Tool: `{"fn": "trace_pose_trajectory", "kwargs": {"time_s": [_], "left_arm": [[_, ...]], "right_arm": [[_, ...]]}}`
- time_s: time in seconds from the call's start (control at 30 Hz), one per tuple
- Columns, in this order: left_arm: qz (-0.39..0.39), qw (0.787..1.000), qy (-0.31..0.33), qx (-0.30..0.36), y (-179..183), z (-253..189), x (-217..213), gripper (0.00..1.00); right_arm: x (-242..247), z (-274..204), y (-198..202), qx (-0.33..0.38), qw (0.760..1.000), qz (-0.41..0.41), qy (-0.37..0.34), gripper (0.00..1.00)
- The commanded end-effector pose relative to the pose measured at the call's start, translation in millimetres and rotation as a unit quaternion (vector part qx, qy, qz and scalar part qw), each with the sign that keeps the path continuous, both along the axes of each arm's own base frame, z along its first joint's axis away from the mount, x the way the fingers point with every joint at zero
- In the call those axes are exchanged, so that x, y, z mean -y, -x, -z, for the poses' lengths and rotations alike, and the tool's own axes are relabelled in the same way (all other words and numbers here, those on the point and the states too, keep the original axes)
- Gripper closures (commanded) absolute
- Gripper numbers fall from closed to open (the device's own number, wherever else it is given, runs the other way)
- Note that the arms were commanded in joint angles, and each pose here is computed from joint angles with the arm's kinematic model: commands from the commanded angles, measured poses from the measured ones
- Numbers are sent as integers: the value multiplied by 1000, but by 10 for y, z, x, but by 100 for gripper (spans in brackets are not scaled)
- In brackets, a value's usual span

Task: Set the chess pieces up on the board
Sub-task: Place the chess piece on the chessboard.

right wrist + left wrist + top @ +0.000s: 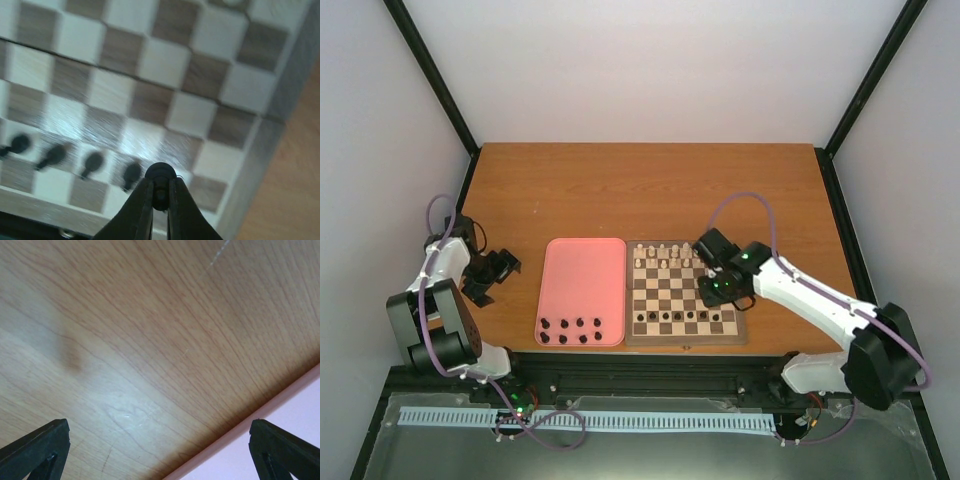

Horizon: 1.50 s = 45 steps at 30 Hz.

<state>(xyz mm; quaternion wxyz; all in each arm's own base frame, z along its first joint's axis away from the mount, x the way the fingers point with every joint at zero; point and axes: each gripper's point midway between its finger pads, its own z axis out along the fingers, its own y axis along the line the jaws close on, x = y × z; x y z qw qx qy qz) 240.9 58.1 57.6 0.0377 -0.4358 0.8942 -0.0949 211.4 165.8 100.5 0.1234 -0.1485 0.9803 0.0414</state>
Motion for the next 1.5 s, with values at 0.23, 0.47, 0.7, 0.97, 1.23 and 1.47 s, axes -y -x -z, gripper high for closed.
{"fn": "trace_pose_trajectory", "kwargs": {"time_s": [0.23, 0.47, 0.7, 0.97, 1.23, 1.47], "left_arm": [[35, 999, 2, 25, -198, -69, 86, 0], [42, 999, -5, 25, -177, -72, 95, 0], [45, 999, -4, 22, -165, -54, 107, 0], [46, 999, -4, 22, -167, -53, 109, 0], [47, 999, -4, 20, -155, -36, 115, 0], [47, 999, -4, 18, -155, -26, 114, 0]], "right_arm": [[607, 249, 318, -39, 989, 130, 51, 97], [580, 383, 394, -57, 987, 150, 32, 97], [592, 485, 417, -64, 986, 150, 35, 97], [607, 553, 414, -69, 985, 150, 43, 97], [604, 582, 401, -71, 985, 148, 46, 95], [598, 581, 406, -72, 986, 145, 45, 90]]}}
